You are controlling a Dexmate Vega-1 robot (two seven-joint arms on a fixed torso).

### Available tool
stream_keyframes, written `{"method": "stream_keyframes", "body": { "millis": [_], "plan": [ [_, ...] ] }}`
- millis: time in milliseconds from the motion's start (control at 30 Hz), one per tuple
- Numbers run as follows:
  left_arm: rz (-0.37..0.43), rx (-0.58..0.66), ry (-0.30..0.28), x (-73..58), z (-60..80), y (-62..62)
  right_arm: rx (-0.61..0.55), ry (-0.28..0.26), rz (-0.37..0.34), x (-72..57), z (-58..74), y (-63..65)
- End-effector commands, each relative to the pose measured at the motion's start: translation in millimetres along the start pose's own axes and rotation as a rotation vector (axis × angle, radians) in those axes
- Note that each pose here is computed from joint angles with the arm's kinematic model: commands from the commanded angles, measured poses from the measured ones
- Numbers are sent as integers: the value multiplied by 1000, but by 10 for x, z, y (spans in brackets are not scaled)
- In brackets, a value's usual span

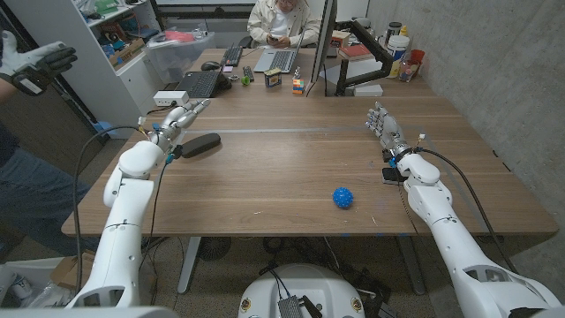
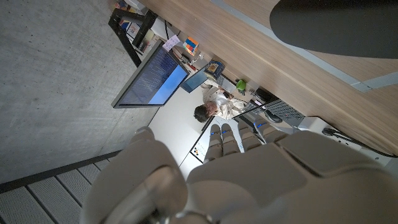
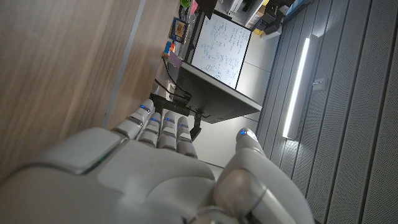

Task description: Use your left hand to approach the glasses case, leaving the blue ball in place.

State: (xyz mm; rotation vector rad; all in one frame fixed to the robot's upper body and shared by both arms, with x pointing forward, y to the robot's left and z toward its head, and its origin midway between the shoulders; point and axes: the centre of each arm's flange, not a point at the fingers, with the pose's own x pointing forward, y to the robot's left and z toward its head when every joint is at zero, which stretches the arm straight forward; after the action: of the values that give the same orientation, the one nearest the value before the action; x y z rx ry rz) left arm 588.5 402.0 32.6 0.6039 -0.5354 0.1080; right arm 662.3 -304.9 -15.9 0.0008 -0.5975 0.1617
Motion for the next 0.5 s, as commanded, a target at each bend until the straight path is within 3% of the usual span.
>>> {"method": "stream_keyframes", "body": {
  "millis": [33, 500],
  "plan": [
    [-13, 32, 18, 41, -23, 40, 0, 2, -14, -18, -5, -24],
    [0, 123, 33, -19, -13, 88, -4, -4, -15, 4, 25, -42]
  ]
}}
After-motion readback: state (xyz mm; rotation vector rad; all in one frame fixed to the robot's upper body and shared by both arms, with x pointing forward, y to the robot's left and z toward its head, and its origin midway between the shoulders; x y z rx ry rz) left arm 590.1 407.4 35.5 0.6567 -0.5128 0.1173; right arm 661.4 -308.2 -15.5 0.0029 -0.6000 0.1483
